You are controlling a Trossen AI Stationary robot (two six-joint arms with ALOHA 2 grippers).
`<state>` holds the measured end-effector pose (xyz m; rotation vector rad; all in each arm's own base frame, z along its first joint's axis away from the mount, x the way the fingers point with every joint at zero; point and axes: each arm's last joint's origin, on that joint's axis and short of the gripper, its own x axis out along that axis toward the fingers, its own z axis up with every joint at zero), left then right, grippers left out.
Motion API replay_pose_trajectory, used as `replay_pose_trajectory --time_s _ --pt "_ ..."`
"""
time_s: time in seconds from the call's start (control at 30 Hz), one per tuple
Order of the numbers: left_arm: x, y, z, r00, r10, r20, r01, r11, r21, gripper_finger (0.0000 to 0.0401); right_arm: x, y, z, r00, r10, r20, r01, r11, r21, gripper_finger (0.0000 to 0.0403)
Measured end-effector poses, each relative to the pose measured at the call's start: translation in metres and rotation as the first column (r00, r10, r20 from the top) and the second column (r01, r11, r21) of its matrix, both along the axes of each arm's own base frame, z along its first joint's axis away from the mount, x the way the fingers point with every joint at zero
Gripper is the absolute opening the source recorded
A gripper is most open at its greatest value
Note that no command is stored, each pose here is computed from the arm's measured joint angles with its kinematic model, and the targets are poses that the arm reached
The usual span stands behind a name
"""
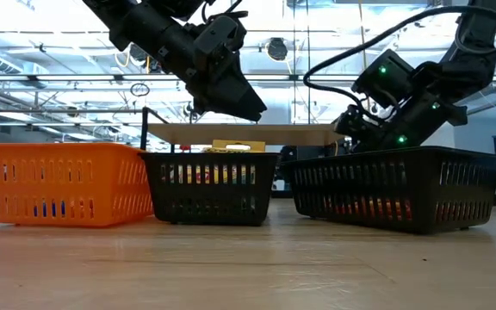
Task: Pick & Place Office Desk Supplies
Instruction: Put the orange keychain into the orange bin
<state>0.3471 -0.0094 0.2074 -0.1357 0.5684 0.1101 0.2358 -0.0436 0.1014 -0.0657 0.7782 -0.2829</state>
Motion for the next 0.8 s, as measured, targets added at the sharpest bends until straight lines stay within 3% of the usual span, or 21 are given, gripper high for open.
replay_pose_trajectory --time_s 0.23,0.5,0.67,0.8 --pt "0.0 0.0003 0.0 1.0 -0.001 -0.001 0.001 1.0 0.003 0.0138 -0.0016 0.0002 -0.0017 1.0 -0.019 -0.013 0.02 0.999 0.04 0.0155" --pt "0.0 0.0003 0.0 1.0 -0.002 0.0 0.002 1.0 0.005 0.0138 -0.0024 -0.0008 -0.0027 1.0 0.002 0.007 -0.003 0.981 0.192 0.0141" --pt "0.0 0.0003 0.0 1.0 -0.004 0.0 0.004 1.0 0.006 0.0139 -0.0043 -0.0024 -0.0042 1.0 -0.013 -0.01 0.015 0.976 0.219 0.011" --pt "0.0 0.0003 0.0 1.0 -0.003 0.0 0.003 1.0 0.006 0.0138 -0.0051 -0.0055 -0.0044 1.0 -0.026 -0.011 0.028 0.975 0.222 0.005"
